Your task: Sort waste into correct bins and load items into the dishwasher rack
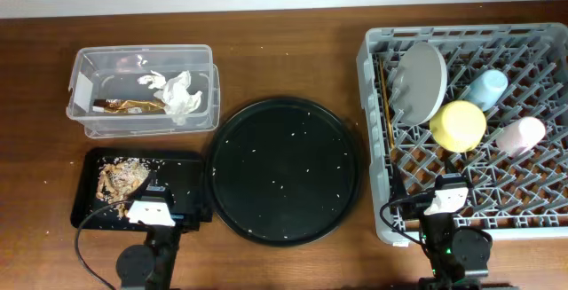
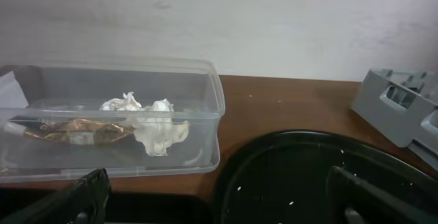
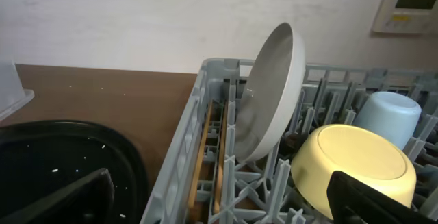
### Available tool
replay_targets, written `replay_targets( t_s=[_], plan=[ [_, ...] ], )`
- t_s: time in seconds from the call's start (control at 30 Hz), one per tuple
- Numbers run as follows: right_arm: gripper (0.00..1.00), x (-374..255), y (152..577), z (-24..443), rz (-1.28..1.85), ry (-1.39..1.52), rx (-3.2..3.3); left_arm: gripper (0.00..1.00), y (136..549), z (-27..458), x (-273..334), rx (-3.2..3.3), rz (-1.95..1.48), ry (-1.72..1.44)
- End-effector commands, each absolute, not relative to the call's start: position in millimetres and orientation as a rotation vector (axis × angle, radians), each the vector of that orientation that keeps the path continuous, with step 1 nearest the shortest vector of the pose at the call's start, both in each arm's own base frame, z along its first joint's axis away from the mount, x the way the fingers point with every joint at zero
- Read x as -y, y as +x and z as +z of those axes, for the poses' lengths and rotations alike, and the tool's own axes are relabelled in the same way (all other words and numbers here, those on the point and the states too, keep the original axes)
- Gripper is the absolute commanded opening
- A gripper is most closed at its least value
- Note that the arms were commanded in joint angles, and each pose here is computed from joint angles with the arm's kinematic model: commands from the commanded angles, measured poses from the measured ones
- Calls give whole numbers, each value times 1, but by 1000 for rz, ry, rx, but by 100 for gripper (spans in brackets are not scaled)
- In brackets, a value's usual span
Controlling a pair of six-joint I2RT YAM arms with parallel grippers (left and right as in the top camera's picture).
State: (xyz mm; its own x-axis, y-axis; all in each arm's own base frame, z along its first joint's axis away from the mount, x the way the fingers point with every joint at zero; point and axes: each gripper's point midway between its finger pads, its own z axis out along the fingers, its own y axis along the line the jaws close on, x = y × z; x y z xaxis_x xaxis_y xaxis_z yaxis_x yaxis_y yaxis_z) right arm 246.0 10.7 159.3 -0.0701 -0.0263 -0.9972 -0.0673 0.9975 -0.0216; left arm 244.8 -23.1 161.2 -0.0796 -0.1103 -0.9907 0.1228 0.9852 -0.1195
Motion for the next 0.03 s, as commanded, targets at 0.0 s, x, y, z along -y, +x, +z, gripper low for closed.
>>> replay_targets(
  t_s=[0.0],
  plan=[
    [98, -8, 246, 157, 25, -61, -1643, 100, 244, 160, 26, -1638, -193, 35]
  ],
)
